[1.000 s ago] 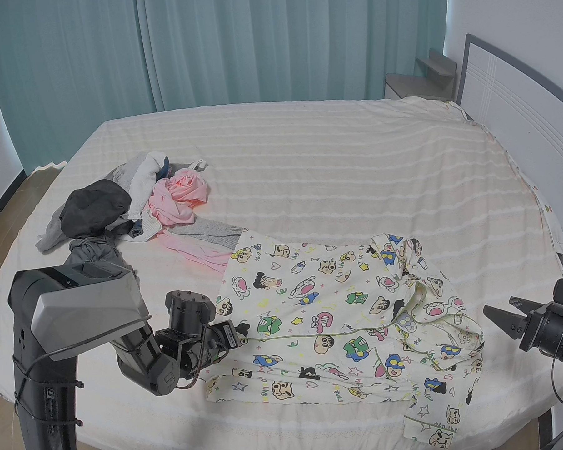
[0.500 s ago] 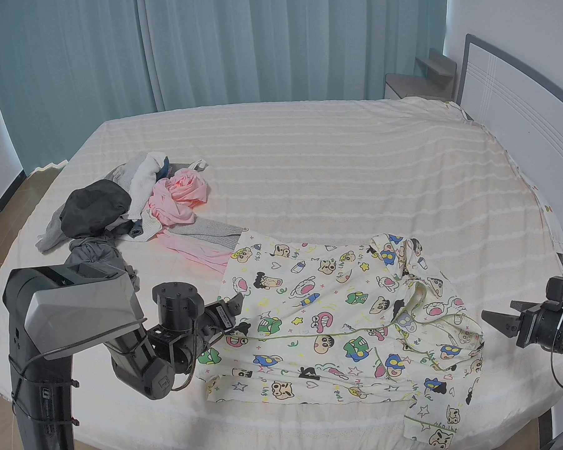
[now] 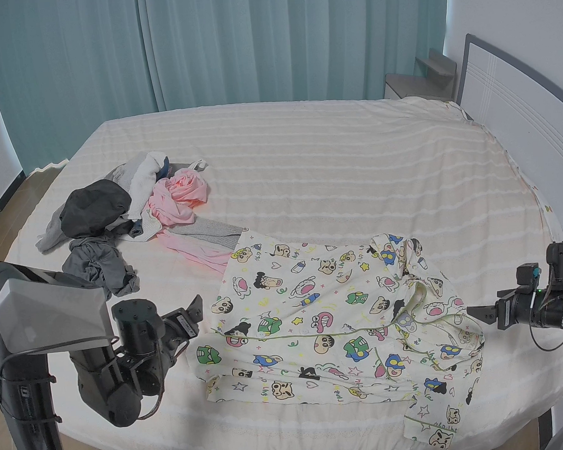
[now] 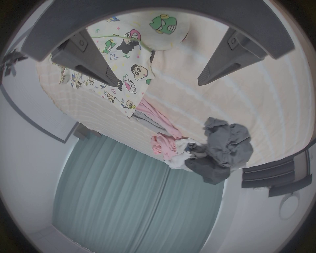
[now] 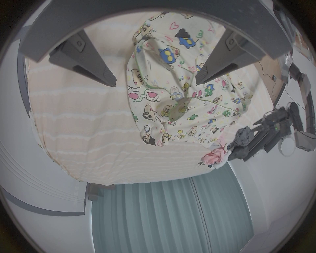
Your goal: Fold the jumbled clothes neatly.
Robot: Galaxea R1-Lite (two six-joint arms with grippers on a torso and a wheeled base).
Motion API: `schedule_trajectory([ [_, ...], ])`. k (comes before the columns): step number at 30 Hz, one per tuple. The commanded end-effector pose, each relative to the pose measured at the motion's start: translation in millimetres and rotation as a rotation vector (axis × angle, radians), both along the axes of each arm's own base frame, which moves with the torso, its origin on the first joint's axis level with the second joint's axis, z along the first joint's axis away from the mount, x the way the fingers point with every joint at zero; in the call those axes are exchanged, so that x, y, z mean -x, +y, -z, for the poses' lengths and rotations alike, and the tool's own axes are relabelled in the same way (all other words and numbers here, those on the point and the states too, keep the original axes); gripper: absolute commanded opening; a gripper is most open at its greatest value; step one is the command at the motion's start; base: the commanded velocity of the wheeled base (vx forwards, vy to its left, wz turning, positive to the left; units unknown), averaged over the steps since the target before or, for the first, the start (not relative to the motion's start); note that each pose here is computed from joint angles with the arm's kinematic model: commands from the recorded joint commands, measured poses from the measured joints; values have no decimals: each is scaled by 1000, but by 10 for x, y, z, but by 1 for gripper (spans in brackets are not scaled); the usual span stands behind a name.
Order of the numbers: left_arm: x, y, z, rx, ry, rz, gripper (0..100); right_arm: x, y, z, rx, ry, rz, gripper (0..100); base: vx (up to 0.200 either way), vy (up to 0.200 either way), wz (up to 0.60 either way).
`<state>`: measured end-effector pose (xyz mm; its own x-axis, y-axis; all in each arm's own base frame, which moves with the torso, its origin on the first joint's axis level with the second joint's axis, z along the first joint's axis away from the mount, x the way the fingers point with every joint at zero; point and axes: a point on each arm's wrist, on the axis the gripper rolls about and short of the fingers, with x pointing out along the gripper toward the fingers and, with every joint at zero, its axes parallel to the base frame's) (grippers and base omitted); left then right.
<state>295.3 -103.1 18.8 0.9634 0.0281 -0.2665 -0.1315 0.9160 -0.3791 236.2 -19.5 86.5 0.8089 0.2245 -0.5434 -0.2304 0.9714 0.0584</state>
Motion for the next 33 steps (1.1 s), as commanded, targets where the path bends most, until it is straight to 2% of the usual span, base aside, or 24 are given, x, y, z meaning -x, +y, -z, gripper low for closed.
schedule_trajectory([
  [1,437,214,-458,207,-88,-71,100,-497,-87,367,54,107,-37,100,0,0,0],
  [2,513,240,-536,241,-105,-74,100,-543,-80,399,67,127,-49,100,0,0,0],
  [7,667,279,-708,308,-153,-64,100,-718,-81,436,103,168,-69,100,0,0,0],
  [11,676,282,-712,308,-152,-63,100,-782,-90,418,142,192,-101,100,0,0,0],
  [16,694,281,-704,311,-146,-61,100,-908,-28,381,234,236,-128,100,0,0,0],
  [27,707,274,-693,307,-140,-57,100,-1016,174,641,397,289,-218,100,0,0,0],
  [33,706,274,-690,307,-138,-57,100,-1129,287,658,436,273,-232,100,0,0,0],
])
